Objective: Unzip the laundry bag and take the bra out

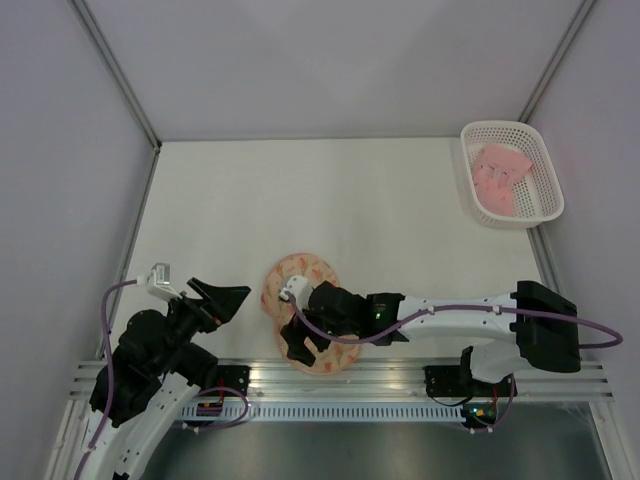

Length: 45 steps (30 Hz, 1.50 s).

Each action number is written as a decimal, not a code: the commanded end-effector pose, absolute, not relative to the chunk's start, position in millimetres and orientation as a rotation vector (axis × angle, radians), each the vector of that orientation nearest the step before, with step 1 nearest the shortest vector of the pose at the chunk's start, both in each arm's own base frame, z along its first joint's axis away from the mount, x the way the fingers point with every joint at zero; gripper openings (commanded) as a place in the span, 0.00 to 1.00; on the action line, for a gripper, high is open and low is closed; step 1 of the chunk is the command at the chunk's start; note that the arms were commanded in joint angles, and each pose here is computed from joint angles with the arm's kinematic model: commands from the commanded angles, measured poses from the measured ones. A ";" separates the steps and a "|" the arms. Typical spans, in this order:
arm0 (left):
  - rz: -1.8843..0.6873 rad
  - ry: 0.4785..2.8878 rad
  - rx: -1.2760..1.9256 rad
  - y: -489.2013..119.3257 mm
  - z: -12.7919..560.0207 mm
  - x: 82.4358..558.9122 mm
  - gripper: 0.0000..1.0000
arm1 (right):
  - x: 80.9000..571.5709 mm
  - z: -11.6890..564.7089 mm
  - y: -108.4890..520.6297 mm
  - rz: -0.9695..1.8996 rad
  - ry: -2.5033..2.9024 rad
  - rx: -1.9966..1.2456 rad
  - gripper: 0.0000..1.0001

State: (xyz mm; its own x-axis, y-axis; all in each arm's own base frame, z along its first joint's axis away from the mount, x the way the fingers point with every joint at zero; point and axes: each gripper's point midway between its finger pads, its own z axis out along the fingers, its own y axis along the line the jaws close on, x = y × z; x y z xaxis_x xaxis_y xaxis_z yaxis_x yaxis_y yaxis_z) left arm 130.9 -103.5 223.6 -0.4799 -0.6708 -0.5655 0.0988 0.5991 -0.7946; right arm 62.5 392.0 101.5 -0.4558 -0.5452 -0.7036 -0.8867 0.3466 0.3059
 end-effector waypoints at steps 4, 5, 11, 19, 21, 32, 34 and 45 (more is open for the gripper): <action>-1.037 1.775 -0.474 -97.0 242.7 123.0 1.00 | 164.2 99.6 367.9 0.656 2.272 -0.718 0.31; -1.036 1.773 -0.473 -96.7 243.2 123.0 1.00 | 168.8 86.2 367.1 0.608 2.303 -0.716 0.01; -1.025 1.771 -0.473 -93.9 244.9 121.2 1.00 | 176.8 36.4 370.8 0.494 2.448 -0.680 0.00; -1.011 1.775 -0.477 -91.9 245.0 121.1 1.00 | 224.8 9.8 335.3 0.273 2.504 -0.377 0.00; -1.008 1.784 -0.479 -92.6 242.8 121.8 1.00 | 245.1 -0.1 309.2 0.163 2.528 -0.243 0.00; -1.006 1.805 -0.461 -96.3 242.5 123.3 1.00 | 316.3 29.5 271.5 0.230 2.420 -0.099 0.20; -1.011 1.800 -0.453 -97.3 244.0 123.5 1.00 | 315.9 59.5 275.4 0.308 2.352 -0.131 0.52; -1.030 1.822 -0.385 -108.3 248.0 125.8 0.99 | 263.8 166.9 245.4 0.527 2.211 -0.161 0.98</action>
State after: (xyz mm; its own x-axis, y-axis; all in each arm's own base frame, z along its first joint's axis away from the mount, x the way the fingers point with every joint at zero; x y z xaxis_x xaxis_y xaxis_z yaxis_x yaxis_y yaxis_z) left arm 127.5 -103.4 229.5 -0.4873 -0.6665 -0.5642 0.1024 0.5981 -0.7949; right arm 285.2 260.6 146.8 -0.6476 0.0630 -0.7593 -0.2609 0.9180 0.2987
